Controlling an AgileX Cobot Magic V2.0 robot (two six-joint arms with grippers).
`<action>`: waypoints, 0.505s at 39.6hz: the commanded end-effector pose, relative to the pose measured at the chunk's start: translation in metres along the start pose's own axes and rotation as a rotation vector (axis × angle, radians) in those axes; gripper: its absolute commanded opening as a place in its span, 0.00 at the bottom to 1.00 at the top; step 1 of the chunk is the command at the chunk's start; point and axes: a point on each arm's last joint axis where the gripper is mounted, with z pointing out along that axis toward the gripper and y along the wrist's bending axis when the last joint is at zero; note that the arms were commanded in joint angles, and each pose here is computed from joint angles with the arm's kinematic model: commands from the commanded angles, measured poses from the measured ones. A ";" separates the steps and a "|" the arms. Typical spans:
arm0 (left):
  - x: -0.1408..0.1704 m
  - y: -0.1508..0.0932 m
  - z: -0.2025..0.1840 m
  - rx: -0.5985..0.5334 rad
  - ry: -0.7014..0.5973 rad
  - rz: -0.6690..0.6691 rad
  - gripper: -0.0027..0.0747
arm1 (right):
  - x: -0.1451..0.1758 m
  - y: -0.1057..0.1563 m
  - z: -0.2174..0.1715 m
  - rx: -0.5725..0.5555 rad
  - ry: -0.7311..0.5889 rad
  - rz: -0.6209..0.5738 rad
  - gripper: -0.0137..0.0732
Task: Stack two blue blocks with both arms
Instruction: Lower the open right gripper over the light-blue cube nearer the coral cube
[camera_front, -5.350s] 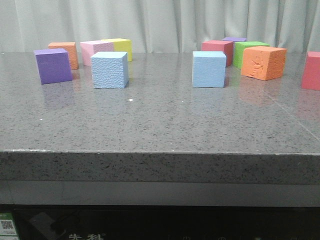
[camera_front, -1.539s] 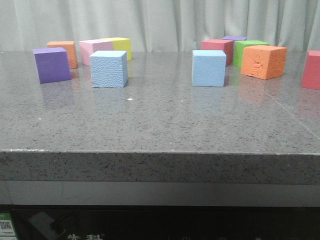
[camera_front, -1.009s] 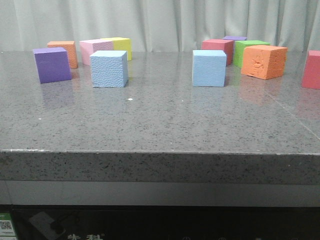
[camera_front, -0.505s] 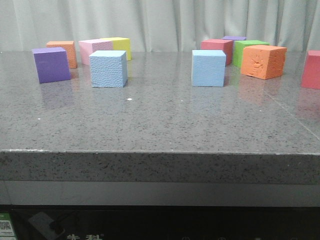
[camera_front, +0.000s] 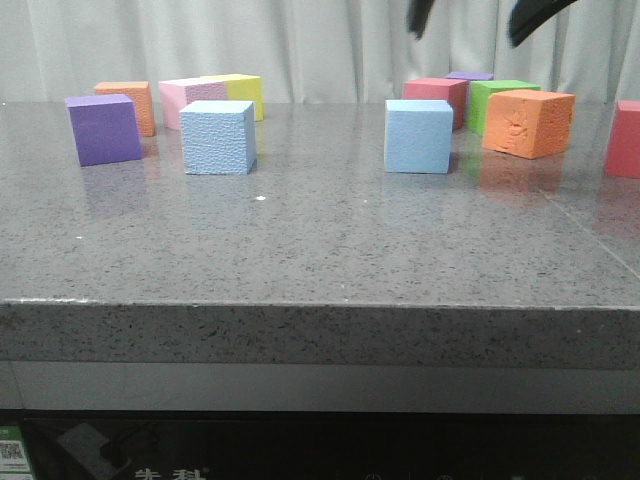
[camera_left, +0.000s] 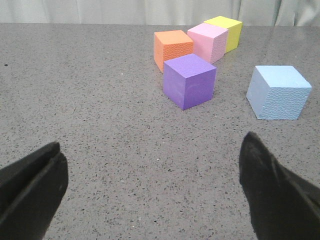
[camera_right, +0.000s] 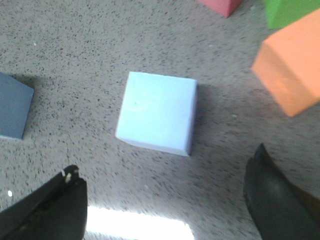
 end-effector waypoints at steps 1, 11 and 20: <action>-0.020 0.001 -0.002 -0.008 -0.118 -0.013 0.91 | -0.021 0.007 -0.007 -0.012 -0.077 0.028 0.90; -0.020 0.001 -0.002 -0.008 -0.118 -0.013 0.91 | -0.033 0.014 0.035 0.002 -0.031 0.047 0.90; -0.020 0.001 -0.002 -0.008 -0.118 -0.013 0.91 | -0.040 0.017 0.046 -0.002 -0.038 0.050 0.90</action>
